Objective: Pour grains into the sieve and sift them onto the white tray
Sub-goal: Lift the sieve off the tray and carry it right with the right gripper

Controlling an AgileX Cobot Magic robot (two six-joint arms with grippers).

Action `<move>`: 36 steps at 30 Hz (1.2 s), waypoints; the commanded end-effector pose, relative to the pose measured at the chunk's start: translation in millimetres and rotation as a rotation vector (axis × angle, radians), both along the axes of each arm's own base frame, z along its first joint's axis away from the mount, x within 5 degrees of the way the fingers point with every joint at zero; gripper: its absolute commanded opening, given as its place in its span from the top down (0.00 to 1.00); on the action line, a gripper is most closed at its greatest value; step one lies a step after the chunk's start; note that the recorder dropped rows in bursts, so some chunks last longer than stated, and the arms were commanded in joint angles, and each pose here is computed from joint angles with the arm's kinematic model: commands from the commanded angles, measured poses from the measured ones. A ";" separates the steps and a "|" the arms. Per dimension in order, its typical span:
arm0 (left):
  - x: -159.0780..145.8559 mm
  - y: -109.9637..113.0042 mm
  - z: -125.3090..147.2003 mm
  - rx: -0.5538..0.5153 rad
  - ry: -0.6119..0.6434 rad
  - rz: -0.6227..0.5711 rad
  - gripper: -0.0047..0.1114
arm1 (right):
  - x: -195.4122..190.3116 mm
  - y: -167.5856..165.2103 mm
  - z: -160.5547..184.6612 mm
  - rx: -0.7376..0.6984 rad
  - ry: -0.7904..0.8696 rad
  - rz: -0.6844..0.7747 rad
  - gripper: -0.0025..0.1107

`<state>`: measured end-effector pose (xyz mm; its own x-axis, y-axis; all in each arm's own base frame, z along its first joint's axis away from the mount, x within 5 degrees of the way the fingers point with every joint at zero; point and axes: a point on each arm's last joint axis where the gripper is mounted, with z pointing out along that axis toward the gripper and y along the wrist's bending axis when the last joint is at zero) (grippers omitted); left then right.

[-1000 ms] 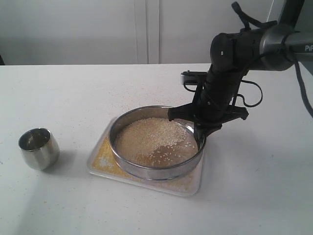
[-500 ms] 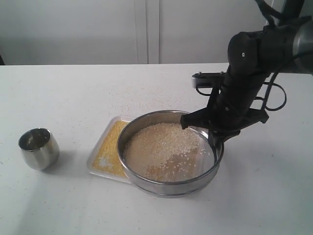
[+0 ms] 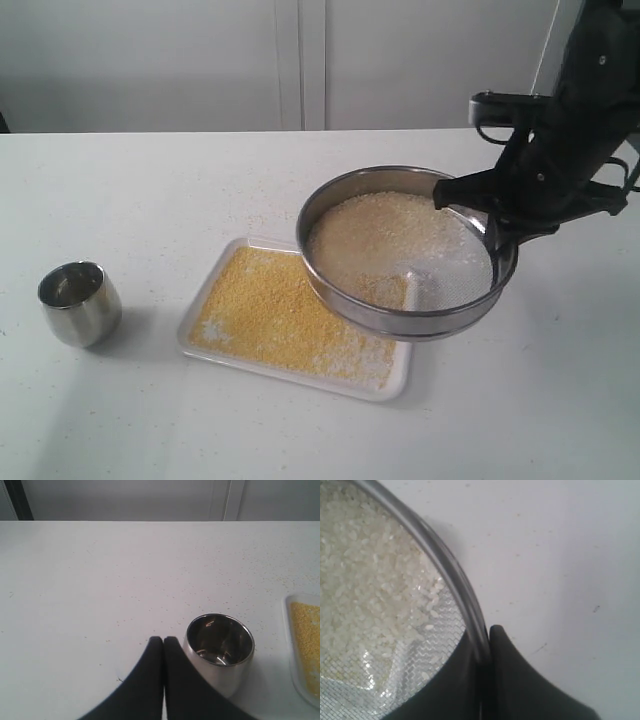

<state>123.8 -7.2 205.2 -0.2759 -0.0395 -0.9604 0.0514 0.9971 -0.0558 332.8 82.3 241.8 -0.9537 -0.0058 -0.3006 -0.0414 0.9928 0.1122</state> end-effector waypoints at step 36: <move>-1.4 0.2 -0.6 -0.003 -0.007 0.002 0.96 | 53.1 -27.9 -34.9 0.055 -0.190 -0.163 0.98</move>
